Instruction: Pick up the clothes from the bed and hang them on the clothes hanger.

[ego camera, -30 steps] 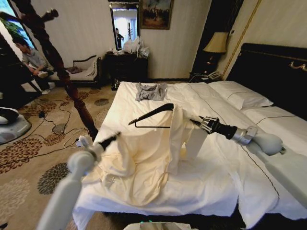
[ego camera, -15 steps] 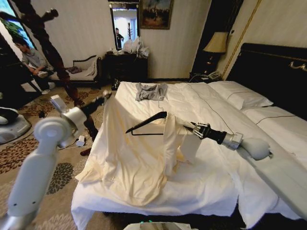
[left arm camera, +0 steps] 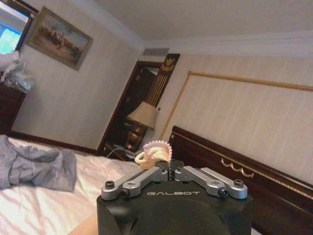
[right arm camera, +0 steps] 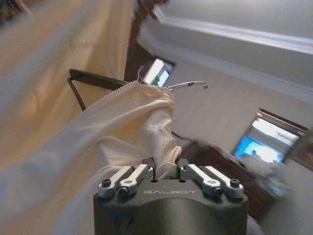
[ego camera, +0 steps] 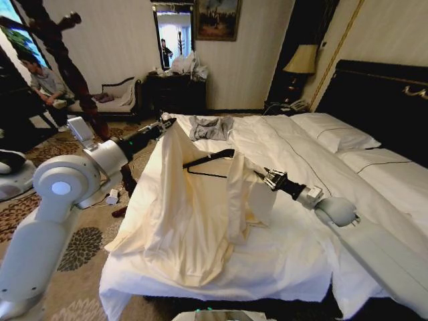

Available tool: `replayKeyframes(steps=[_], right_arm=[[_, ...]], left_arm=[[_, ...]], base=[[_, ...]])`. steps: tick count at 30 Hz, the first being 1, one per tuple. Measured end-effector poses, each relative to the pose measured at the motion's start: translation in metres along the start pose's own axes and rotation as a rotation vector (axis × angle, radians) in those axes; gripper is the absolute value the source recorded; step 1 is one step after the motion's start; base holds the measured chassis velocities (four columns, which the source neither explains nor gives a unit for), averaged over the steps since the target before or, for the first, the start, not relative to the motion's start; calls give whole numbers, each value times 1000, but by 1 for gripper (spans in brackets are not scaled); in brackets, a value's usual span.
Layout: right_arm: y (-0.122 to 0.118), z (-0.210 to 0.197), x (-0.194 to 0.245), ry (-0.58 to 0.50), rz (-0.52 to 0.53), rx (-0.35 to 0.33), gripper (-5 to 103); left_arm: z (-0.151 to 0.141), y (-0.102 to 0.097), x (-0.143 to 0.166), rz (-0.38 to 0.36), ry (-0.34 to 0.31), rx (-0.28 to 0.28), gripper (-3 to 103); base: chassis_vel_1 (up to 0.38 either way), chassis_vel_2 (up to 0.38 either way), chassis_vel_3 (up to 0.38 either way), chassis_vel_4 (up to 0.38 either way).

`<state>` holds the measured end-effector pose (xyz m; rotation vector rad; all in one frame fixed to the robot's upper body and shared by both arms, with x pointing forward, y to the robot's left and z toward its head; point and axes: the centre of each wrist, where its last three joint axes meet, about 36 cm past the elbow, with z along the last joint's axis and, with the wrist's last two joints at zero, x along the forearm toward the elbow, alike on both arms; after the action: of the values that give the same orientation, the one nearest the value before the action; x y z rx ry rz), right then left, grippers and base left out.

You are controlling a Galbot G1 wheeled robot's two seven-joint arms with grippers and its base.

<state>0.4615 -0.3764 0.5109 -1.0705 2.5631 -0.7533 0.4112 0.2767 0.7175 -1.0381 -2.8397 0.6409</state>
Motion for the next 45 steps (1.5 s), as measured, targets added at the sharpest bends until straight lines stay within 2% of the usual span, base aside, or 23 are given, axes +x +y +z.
replayKeyframes(steps=[7,16,21,28,33,34,35,37,39,43,45], right_arm=[[22,0,-27,-92,-101,-50,18],[34,31,-44,-24,-115,38,18],[36,38,-52,-40,-123,60,18],[36,28,-83,-189,-129,-7,18],[34,15,-98,-290,-147,-63,18],[34,14,-99,-302,-146,-72,18],[34,14,-99,-302,-146,-72,18],[34,12,-100,-322,-144,-85,18],[34,13,-99,-327,-141,-86,18],[30,13,-94,-340,-112,-119,18],[28,12,-93,-343,-102,-131,18]], left_arm=[[12,10,-18,-11,52,-16,1],[1,8,-29,13,60,-42,1],[0,7,-32,37,80,-62,1],[29,-1,-42,90,184,-96,1],[49,-4,-47,81,235,-126,0],[51,-6,-47,83,244,-129,6],[51,-6,-47,83,244,-129,6],[52,-12,-43,88,258,-137,17],[51,-15,-40,90,262,-141,17],[48,-30,-14,121,289,-168,39],[48,-33,-8,129,295,-175,39]], base=[[0,0,0,0],[0,0,0,0],[0,0,0,0],[0,0,0,0],[0,0,0,0],[0,0,0,0],[0,0,0,0],[0,0,0,0],[0,0,0,0],[0,0,0,0],[0,0,0,0]])
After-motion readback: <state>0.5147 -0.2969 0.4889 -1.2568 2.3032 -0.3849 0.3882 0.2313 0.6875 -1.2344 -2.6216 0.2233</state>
